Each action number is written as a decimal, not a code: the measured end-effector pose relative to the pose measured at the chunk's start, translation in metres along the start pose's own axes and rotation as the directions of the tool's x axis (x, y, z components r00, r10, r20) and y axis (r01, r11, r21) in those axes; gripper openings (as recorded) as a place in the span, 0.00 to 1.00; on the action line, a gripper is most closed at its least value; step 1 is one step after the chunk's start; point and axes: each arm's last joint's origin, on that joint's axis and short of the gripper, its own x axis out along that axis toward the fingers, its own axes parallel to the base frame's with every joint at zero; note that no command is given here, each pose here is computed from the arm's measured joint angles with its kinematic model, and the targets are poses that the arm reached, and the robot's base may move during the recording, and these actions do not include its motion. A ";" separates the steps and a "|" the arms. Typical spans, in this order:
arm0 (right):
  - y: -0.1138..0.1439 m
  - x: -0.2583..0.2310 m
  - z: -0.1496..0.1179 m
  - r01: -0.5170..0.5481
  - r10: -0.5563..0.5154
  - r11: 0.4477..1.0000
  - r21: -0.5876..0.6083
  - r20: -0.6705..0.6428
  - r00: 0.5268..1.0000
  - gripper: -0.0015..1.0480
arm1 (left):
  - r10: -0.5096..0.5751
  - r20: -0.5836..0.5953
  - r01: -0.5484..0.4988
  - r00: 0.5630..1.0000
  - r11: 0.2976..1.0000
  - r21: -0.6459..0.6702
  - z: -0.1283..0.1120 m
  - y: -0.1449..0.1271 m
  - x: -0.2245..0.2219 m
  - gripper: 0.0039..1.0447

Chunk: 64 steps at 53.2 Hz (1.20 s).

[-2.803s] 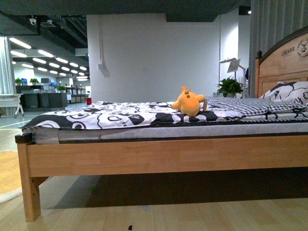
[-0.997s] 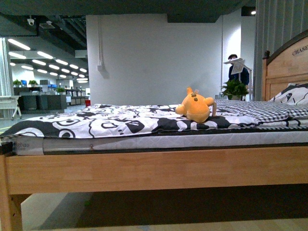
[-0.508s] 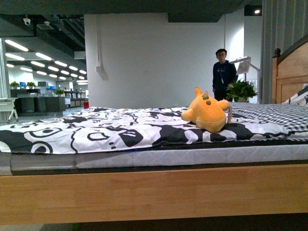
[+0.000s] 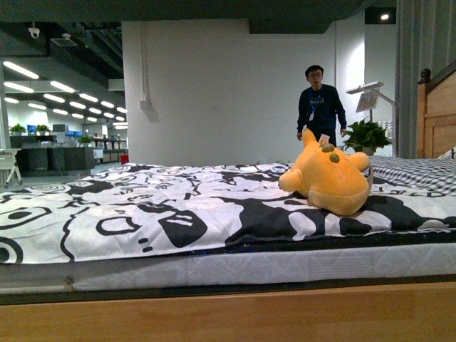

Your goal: Put away toys

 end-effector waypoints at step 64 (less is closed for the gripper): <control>-0.017 0.058 0.097 -0.249 0.237 0.957 0.150 0.089 0.967 1.00 | 0.001 0.000 -0.001 1.000 1.000 0.000 0.000 0.000 0.000 0.95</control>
